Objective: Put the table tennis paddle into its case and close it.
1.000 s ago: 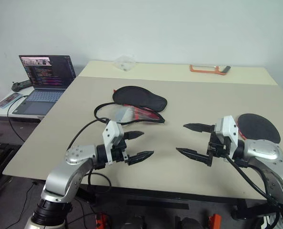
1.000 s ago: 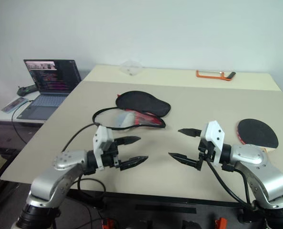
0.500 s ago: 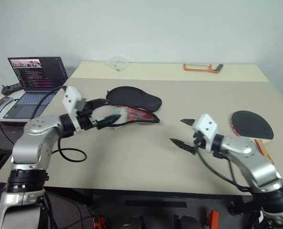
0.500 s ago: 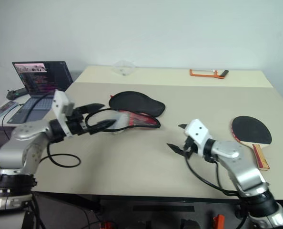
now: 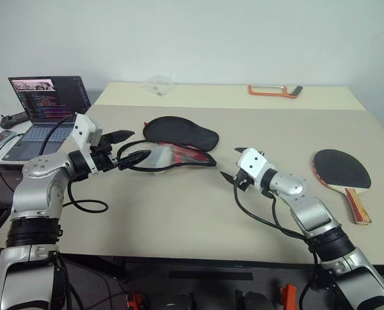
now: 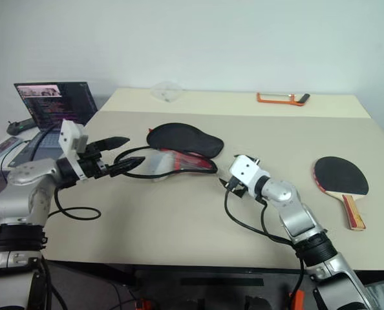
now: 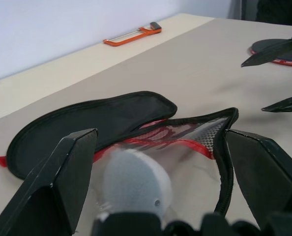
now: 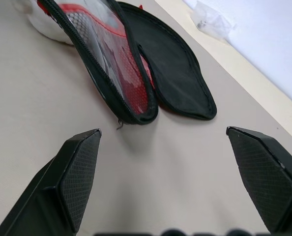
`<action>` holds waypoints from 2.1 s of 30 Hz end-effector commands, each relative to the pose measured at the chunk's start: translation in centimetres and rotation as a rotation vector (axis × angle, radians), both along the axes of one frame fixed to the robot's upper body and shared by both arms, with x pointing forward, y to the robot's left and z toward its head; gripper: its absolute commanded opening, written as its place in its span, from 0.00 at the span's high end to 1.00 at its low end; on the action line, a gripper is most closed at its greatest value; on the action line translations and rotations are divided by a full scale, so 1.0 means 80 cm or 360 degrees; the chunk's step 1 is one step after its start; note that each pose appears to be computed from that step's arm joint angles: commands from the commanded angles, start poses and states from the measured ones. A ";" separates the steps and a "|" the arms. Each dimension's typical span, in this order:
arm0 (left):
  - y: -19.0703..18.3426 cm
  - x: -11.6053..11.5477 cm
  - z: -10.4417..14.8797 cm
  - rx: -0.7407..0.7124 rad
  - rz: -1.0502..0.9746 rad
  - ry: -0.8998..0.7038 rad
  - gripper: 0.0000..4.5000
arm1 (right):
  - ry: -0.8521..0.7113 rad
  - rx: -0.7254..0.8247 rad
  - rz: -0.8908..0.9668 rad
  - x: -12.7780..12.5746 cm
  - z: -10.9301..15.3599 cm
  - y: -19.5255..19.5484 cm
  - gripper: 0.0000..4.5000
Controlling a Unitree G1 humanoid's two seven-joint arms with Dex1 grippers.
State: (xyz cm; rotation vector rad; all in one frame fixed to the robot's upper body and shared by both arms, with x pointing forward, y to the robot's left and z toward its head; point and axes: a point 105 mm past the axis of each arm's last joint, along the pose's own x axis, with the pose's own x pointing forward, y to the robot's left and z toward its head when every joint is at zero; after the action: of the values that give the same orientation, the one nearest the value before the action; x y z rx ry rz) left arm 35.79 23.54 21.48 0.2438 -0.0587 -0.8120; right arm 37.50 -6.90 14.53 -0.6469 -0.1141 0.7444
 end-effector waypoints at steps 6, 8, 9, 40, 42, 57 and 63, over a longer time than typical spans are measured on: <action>0.008 0.000 0.025 0.0013 -0.0017 -0.0096 0.00 | -0.0254 -0.0057 0.0189 0.003 0.016 0.058 0.01; 0.009 -0.003 0.022 0.0019 -0.0038 -0.0071 0.00 | -0.0299 -0.0100 0.0178 0.009 0.016 0.064 0.01; 0.008 -0.005 0.019 0.0029 -0.0061 -0.0051 0.00 | -0.0321 -0.0115 0.0167 0.012 0.017 0.066 0.01; 0.007 -0.017 -0.026 0.0173 -0.0283 0.0169 0.00 | -0.0777 -0.0712 0.0270 0.038 0.015 0.128 0.86; 0.004 -0.016 -0.027 0.0172 -0.0292 0.0167 0.00 | -0.0796 -0.0747 0.0258 0.041 0.017 0.121 0.99; -0.058 0.000 -0.023 0.0139 -0.0549 0.0146 0.00 | -0.0754 -0.1024 -0.0062 0.051 0.032 -0.011 0.99; -0.095 0.014 -0.021 0.0139 -0.0678 0.0151 0.00 | -0.0590 -0.1079 -0.0375 0.027 0.025 -0.096 0.99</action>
State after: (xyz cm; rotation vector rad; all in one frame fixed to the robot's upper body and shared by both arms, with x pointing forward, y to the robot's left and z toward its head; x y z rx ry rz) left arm 36.73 16.47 18.65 0.2432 0.0506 -1.2287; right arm 39.83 -13.26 14.24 -1.4342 -0.1068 0.5006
